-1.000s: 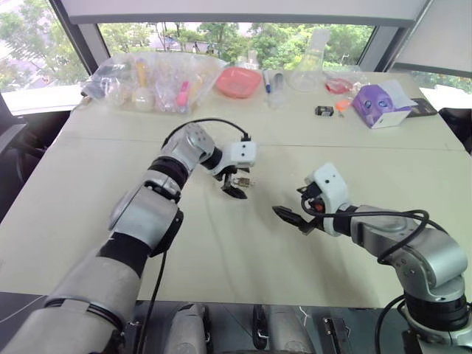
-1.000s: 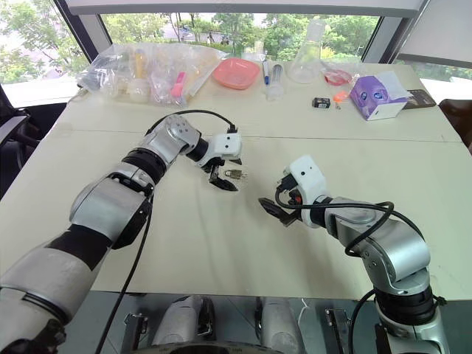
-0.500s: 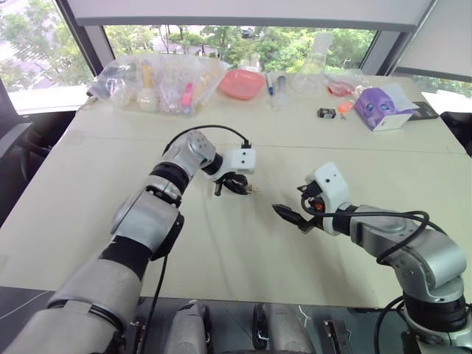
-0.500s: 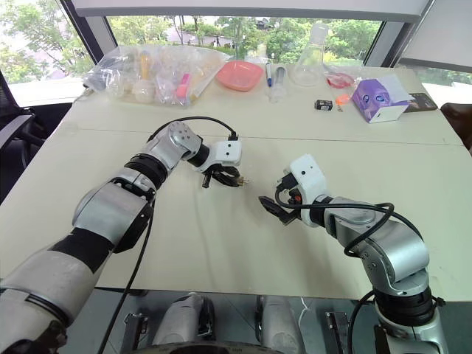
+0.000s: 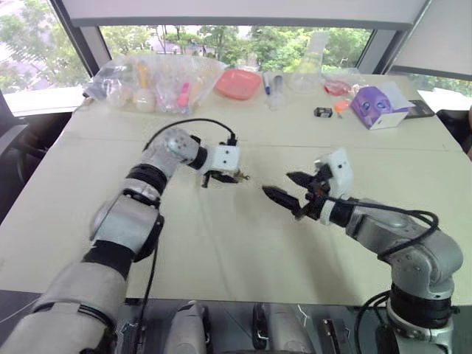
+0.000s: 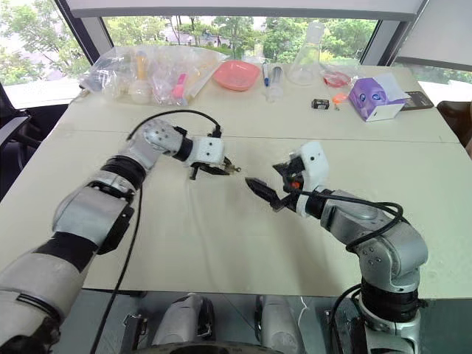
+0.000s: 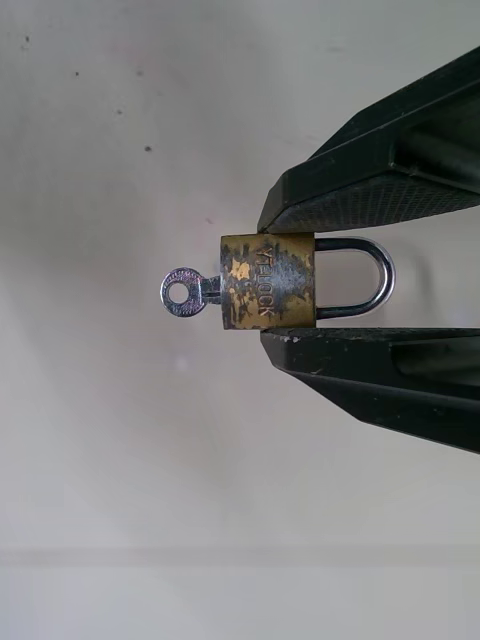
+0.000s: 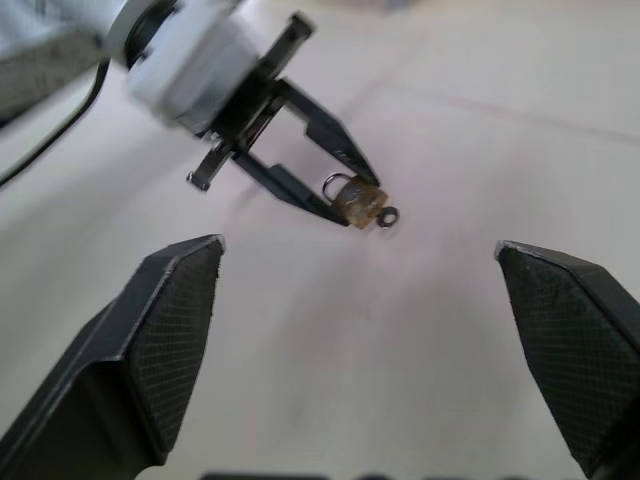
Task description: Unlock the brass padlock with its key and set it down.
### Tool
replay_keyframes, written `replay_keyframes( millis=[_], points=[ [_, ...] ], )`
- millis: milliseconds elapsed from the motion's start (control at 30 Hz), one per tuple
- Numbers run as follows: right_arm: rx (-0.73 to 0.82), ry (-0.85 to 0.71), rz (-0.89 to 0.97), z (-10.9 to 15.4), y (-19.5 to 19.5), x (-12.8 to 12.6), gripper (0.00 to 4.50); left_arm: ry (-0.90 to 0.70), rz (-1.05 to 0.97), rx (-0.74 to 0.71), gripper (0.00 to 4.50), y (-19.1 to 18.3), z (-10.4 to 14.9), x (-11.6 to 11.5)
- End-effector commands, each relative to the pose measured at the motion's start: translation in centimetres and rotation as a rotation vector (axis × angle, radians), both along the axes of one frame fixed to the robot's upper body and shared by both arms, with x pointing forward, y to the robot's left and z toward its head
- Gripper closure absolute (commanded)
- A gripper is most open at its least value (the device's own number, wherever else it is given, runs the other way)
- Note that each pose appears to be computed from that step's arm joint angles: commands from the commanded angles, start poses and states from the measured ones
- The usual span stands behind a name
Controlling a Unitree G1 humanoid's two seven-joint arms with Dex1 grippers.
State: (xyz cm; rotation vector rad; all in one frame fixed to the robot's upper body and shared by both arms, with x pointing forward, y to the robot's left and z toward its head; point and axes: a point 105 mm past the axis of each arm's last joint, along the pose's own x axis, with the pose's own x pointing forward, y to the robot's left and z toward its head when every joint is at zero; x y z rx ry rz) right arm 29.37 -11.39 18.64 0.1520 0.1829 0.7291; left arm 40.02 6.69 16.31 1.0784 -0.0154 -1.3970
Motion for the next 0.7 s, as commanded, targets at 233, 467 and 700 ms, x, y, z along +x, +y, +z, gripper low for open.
replay_keyframes(
  millis=[233, 467, 700],
  points=[
    [0.137, 0.029, 0.105, 2.8, 1.7, 0.5, 0.00, -0.185, -0.153, -0.267, 3.79, 2.0, 6.8, -2.9],
    [0.246, 0.004, 0.200, 5.6, 2.7, 0.2, 0.00, -0.216, -0.145, -0.343, 3.79, 1.8, 8.7, -5.6],
    [0.221, 0.041, 0.225, 4.8, 3.1, -0.1, 1.40, -0.229, -0.138, -0.406, 3.79, 0.6, 9.2, -7.0]
  ],
)
